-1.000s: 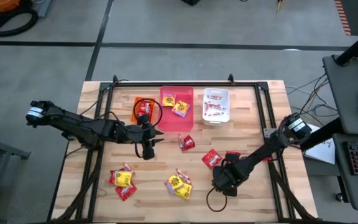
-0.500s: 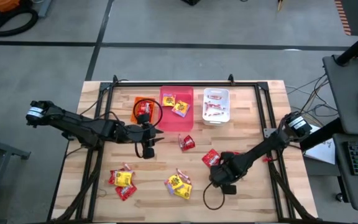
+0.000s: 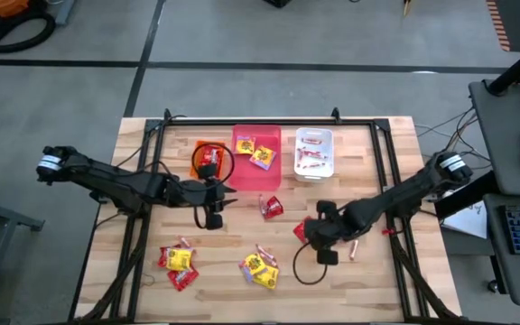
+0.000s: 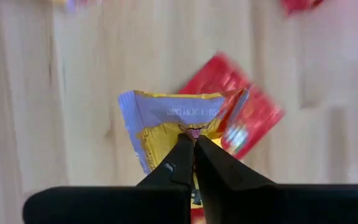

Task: Organize candy in baskets

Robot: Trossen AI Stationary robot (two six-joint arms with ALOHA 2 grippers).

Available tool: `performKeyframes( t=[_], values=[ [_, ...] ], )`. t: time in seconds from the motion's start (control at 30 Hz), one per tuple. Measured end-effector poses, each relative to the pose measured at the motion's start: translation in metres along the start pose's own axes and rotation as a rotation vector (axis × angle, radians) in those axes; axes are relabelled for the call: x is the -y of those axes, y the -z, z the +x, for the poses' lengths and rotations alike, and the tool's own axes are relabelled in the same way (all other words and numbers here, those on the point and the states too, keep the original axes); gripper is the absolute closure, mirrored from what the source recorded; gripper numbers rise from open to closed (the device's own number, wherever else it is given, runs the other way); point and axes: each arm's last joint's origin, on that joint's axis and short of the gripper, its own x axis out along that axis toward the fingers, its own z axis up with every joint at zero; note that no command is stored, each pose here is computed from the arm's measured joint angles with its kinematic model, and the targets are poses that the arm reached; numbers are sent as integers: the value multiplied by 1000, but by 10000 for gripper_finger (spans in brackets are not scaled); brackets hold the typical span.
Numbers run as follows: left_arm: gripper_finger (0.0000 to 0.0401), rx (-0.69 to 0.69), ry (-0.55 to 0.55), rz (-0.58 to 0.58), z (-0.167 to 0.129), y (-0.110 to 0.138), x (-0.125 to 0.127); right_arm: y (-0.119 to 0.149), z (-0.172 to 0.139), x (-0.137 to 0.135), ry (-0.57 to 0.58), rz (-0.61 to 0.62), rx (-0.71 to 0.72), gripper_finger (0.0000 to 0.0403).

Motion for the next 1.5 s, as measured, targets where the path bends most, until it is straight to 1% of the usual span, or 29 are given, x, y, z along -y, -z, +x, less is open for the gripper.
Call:
performKeyframes(
  t=[0.2,0.3,0.4,0.53,0.67,0.8,0.9,1.03,1.13,1.27,1.33,1.43,1.5],
  values=[
    [301,10,2,-21,-3,-1,-1,-23,-15,21,24,-72,216,395],
    [301,9,3,-37,-3,-1,-1,-39,-17,32,61,-130,338,395],
    [301,-2,3,-50,-3,0,-1,-59,-17,47,122,-171,481,395],
    [301,-28,1,-68,-8,3,-3,-84,-12,77,201,-194,640,394],
    [301,-39,-2,-113,-17,4,-7,-103,0,120,322,-186,715,394],
    [301,-64,-7,-160,-26,7,-11,-116,15,170,404,-111,675,394],
    [301,-77,-11,-181,-31,9,-13,-123,23,201,459,-93,594,394],
    [301,-77,-11,-186,-32,10,-13,-131,32,238,488,-64,469,394],
    [301,-83,-13,-177,-30,10,-12,-134,38,260,497,-65,371,394],
    [301,-99,-15,-163,-27,11,-11,-138,43,276,484,-83,260,394],
    [301,-108,-17,-159,-25,12,-10,-141,45,280,474,-77,248,394],
    [301,-120,-18,-154,-23,13,-10,-145,44,284,403,-82,270,392],
    [301,-126,-19,-152,-21,14,-9,-146,43,284,384,-82,280,385]
  ],
)
